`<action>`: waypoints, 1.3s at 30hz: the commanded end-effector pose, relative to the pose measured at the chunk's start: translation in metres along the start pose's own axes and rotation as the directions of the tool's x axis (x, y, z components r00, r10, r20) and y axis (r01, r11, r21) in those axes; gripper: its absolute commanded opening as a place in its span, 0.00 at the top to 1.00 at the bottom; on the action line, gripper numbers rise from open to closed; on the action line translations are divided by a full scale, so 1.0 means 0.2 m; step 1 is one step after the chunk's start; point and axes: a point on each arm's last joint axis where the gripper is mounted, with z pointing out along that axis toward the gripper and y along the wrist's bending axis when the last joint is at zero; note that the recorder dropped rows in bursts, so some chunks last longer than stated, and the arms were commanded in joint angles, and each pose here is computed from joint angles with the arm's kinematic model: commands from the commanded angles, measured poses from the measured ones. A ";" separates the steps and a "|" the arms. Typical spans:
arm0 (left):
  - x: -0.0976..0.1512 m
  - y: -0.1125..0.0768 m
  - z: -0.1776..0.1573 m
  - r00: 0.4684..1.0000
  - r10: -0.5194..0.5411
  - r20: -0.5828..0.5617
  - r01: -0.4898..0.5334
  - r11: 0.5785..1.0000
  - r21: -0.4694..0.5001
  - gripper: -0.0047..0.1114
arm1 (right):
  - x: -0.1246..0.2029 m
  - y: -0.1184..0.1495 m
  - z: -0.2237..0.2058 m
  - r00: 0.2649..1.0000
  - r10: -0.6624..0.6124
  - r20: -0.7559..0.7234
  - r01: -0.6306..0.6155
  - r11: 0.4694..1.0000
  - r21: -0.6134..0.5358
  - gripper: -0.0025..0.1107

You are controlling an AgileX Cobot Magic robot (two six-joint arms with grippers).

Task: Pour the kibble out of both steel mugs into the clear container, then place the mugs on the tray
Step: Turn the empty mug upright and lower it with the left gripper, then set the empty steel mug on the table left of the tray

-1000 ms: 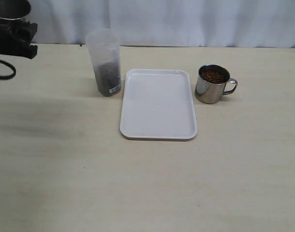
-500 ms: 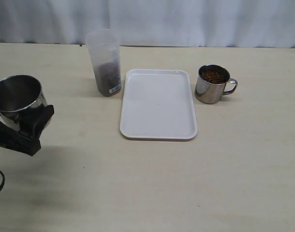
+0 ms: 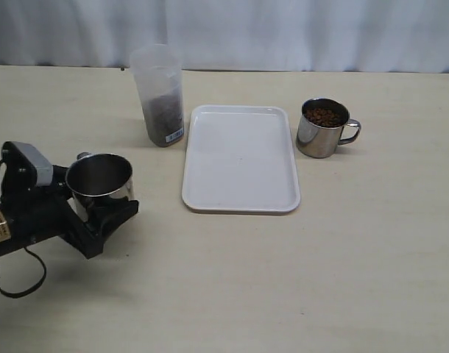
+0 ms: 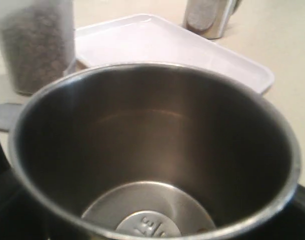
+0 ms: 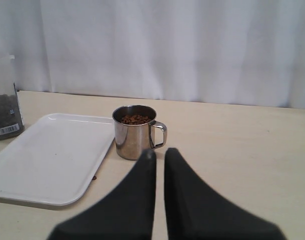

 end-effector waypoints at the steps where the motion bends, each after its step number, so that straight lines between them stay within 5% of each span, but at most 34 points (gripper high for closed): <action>1: 0.00 0.03 0.10 0.997 0.068 0.034 -0.072 0.988 0.138 0.96 | 0.00 0.00 0.00 1.000 -0.011 0.007 0.011 1.000 -0.001 0.94; 18: 0.00 0.16 0.22 0.992 0.128 0.019 -0.130 0.984 0.120 0.96 | 0.00 0.00 0.00 1.000 -0.011 0.007 0.011 1.000 -0.001 0.94; 36: 0.06 0.26 0.34 0.996 0.080 0.028 -0.082 0.989 0.120 0.96 | 0.00 0.00 0.00 1.000 -0.011 0.007 0.011 1.000 -0.001 0.94; 39: 0.06 0.26 0.35 0.996 0.088 0.016 -0.089 0.989 0.120 0.85 | 0.00 0.00 0.00 1.000 -0.011 0.007 0.011 1.000 -0.001 0.94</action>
